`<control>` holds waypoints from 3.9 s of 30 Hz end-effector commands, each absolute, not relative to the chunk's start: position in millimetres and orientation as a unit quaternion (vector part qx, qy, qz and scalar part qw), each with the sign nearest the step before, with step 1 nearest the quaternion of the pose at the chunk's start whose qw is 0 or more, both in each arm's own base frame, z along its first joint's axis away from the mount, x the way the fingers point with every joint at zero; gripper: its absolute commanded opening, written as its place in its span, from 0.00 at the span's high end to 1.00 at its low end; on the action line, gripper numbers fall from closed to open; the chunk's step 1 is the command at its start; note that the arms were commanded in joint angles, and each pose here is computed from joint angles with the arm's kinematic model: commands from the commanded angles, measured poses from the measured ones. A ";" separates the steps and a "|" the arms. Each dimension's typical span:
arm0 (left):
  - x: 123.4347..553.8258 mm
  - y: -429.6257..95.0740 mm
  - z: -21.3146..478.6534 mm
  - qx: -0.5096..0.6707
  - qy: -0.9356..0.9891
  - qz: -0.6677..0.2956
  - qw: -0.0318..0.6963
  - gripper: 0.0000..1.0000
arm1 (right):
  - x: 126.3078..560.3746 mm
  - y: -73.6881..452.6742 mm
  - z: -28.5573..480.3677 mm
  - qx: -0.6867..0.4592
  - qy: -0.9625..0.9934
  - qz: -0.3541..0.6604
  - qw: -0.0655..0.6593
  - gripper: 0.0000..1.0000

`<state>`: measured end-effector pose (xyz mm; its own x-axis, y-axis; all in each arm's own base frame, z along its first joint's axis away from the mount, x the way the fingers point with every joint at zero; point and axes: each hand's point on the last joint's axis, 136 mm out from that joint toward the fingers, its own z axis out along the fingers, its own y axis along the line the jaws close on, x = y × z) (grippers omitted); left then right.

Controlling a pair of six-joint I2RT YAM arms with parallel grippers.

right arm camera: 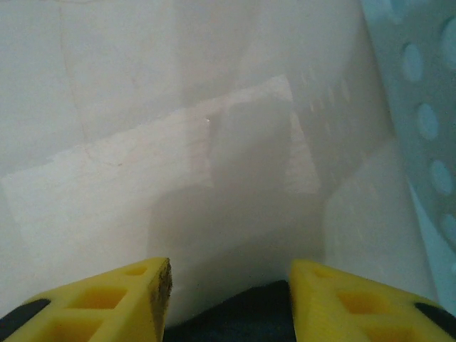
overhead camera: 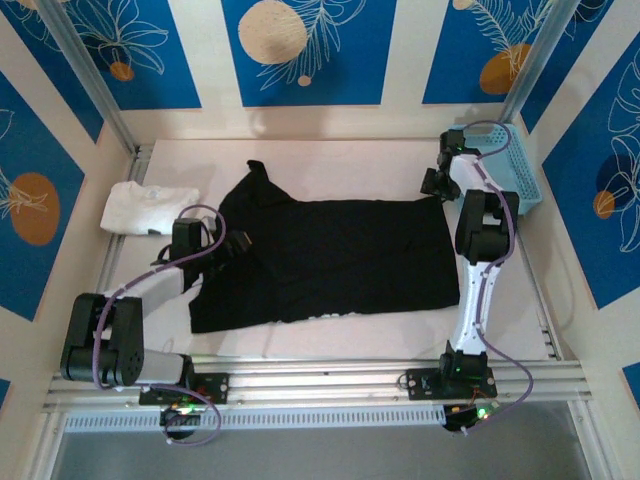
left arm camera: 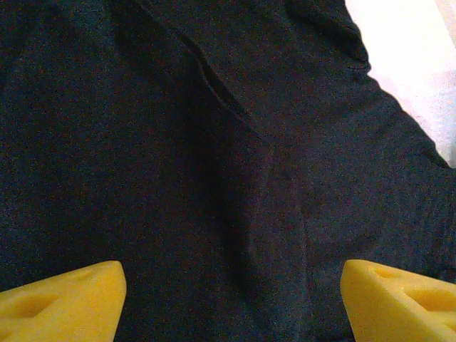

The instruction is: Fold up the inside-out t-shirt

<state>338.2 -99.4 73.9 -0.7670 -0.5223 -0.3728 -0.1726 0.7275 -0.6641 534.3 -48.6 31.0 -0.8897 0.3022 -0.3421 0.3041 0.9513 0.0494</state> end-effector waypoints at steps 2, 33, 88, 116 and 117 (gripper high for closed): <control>339.4 -103.5 79.5 -0.180 0.885 -0.321 0.285 0.21 | 528.8 -43.6 18.9 0.150 0.977 -0.004 0.150 0.61; 607.9 -93.3 79.8 -0.103 0.922 -0.176 0.329 0.35 | 541.7 -5.5 85.5 0.088 0.964 0.023 0.250 1.00; 543.7 -92.7 221.3 -0.131 0.832 -0.280 0.461 1.00 | 507.2 1.7 131.8 0.101 0.952 0.067 0.280 1.00; 257.0 -49.6 205.7 -0.183 0.875 -0.214 0.393 1.00 | 347.1 -30.2 109.0 0.231 0.943 0.070 0.229 1.00; 253.4 -49.7 203.9 -0.183 0.876 -0.215 0.390 1.00 | 344.3 -32.1 108.7 0.236 0.942 0.070 0.229 1.00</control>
